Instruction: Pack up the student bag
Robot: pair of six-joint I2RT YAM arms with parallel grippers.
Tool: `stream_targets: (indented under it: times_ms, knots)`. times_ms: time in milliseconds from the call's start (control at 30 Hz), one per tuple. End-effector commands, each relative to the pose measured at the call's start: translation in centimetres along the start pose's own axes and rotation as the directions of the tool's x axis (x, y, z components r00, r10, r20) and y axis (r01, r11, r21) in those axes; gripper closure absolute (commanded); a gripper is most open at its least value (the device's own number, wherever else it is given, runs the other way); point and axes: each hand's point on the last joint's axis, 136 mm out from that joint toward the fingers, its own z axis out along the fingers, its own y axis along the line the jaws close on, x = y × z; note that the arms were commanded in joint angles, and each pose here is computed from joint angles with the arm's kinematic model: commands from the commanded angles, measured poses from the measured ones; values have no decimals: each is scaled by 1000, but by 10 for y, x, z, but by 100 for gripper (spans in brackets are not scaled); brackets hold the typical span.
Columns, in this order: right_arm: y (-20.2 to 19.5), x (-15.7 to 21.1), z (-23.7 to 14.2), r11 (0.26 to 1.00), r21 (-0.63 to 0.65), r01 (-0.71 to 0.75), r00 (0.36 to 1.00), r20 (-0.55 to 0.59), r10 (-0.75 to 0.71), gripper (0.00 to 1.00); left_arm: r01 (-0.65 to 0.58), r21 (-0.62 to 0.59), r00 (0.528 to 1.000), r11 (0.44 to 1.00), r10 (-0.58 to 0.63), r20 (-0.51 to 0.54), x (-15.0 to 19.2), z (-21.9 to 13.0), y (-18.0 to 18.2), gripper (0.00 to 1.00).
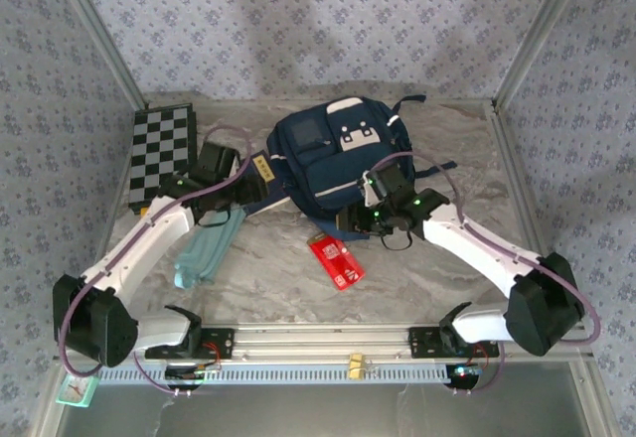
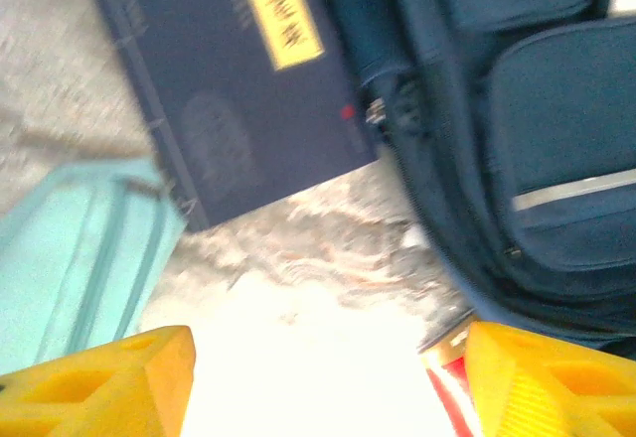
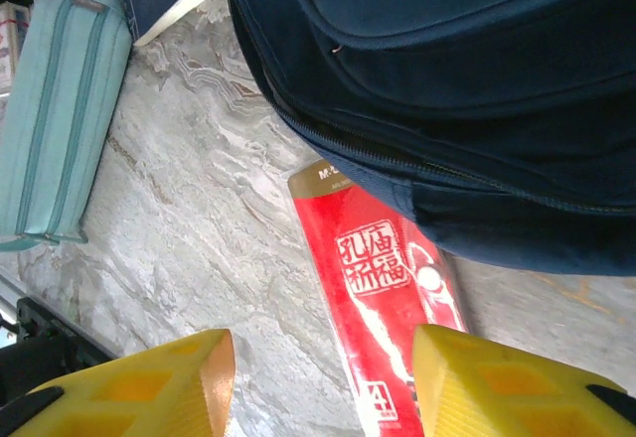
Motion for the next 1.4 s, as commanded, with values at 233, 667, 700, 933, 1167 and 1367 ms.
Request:
stream_targets:
  times_ms: [233,667,700,933,1167,1367]
  knots:
    - [28,-13,49,1000,-16,-21,999,35,21,46,276,34,957,960,-272,-100,18,59,1,25]
    - [67,-30,102,998,21,52,999,-8,-52,46,319,-27,946,947,-320,-51,-8,110,27,27]
    - [69,-32,108,998,21,51,999,-14,-51,46,324,-40,944,945,-325,-49,-8,113,32,27]
    - [76,-46,147,996,62,67,997,-45,-64,46,351,-109,934,930,-356,-22,-13,116,70,26]
    - [57,-68,182,981,175,85,995,-62,-75,45,360,-111,931,926,-364,-11,-23,106,87,26]
    - [31,-104,190,959,276,65,998,-24,-60,43,403,-47,914,914,-404,-28,-27,103,73,26]
